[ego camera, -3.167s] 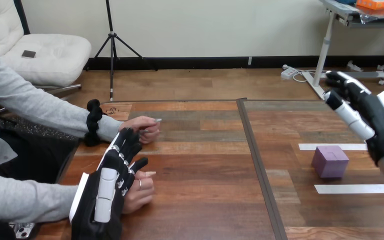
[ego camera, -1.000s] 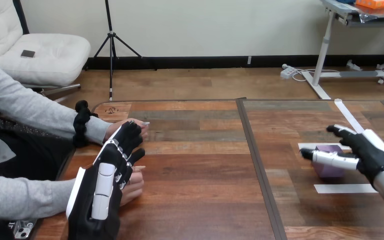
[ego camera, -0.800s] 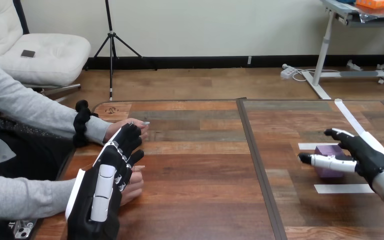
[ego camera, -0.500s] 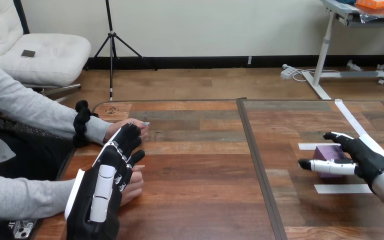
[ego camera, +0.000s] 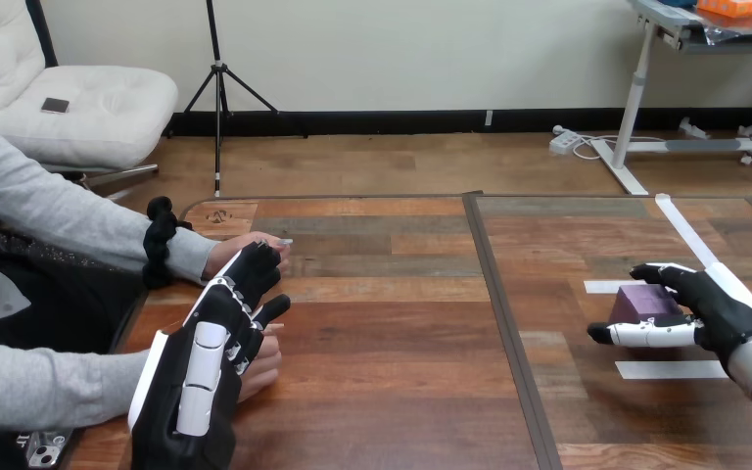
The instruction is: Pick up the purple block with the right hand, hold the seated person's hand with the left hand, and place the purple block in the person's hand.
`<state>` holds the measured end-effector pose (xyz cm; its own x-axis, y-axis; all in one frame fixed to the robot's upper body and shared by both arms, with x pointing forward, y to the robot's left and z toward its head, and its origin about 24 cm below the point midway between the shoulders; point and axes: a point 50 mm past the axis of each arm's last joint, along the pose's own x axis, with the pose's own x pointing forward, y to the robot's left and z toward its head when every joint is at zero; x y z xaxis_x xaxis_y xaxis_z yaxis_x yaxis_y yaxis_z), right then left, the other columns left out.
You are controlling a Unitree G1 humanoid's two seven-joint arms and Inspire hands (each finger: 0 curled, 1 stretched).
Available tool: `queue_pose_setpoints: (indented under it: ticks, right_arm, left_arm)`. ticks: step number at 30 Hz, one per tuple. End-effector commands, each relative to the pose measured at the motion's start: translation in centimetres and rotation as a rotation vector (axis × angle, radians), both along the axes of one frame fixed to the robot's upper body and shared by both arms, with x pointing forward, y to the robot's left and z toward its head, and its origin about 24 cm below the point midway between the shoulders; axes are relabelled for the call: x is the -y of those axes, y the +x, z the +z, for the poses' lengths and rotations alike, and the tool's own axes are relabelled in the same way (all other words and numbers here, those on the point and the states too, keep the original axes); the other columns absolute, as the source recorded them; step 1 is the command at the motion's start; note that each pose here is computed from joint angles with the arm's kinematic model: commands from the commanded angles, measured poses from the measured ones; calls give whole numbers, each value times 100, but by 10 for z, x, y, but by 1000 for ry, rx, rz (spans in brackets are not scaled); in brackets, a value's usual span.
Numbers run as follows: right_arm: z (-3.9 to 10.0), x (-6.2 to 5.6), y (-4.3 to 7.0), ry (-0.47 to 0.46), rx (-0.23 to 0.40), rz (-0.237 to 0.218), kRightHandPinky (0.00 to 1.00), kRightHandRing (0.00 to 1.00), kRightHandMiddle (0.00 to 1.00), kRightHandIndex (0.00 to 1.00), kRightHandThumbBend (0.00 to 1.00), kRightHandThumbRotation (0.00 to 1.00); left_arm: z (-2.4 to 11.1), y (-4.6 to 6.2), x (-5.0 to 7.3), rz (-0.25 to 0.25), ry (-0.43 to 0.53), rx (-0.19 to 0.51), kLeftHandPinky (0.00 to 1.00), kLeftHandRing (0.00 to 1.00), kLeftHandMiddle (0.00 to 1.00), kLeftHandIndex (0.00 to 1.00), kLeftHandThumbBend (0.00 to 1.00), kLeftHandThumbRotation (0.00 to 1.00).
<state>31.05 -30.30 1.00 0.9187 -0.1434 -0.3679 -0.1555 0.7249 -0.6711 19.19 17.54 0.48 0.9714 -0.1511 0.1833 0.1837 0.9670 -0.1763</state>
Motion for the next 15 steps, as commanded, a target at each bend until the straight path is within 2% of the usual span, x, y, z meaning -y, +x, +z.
queue_pose_setpoints:
  ticks: [1, 8, 15]
  right_arm:
    - [7, -11, 9, -29, 59, 38, 72, 81, 83, 81, 100, 17]
    - [7, -12, 9, -55, 98, 3, 64, 70, 73, 74, 98, 5]
    - [7, -11, 9, -59, 129, -26, 57, 61, 64, 66, 92, 1]
  left_arm:
    - [17, 9, -1, -12, -4, 81, 87, 93, 90, 86, 69, 89]
    - [18, 10, -1, -22, -1, 92, 87, 93, 90, 85, 69, 89]
    - [19, 10, -2, -32, 3, 92, 87, 94, 90, 83, 71, 91]
